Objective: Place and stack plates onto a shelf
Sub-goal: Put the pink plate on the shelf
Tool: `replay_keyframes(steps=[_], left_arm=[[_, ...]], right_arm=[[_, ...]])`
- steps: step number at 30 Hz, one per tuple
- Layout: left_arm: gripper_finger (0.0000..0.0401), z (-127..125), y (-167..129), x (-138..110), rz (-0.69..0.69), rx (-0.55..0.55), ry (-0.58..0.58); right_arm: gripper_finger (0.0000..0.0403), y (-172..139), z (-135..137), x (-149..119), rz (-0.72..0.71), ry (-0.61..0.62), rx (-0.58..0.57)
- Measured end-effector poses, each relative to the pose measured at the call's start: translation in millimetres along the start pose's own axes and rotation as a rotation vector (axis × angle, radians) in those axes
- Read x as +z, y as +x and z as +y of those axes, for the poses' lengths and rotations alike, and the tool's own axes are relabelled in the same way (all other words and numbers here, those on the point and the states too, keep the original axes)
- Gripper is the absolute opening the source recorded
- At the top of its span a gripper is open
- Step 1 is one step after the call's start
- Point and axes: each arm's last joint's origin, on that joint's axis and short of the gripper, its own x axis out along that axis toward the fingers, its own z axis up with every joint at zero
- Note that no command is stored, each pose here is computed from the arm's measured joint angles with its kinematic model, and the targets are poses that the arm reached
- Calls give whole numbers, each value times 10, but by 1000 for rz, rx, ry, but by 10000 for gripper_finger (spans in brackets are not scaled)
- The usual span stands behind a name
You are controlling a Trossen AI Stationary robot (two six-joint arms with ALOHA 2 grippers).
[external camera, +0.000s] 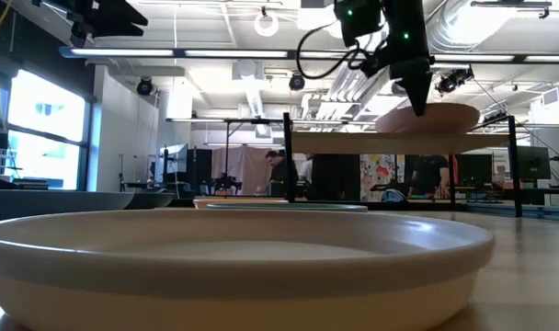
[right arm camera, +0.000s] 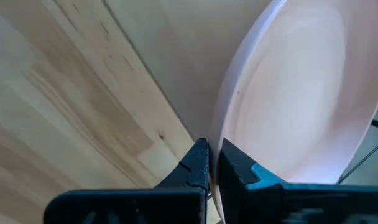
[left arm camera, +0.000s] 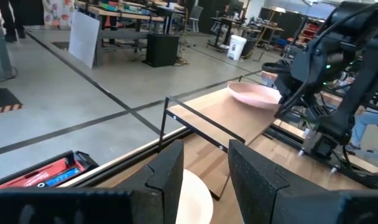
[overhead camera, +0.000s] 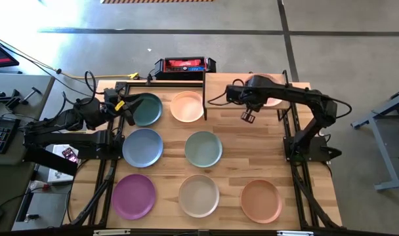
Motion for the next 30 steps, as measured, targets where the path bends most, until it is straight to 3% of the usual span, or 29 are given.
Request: replay_keyframes(steps=[13,19,30], left_arm=[[117,0,0,0,0,0,0],[117,0,0,1,0,0,-1],[117,0,0,0,0,0,-2]], right_arm=[[0,120,-229,34,52,76,140],[2,158,-309,51,50,88,153],[56,170,-335,100,2,85,144]])
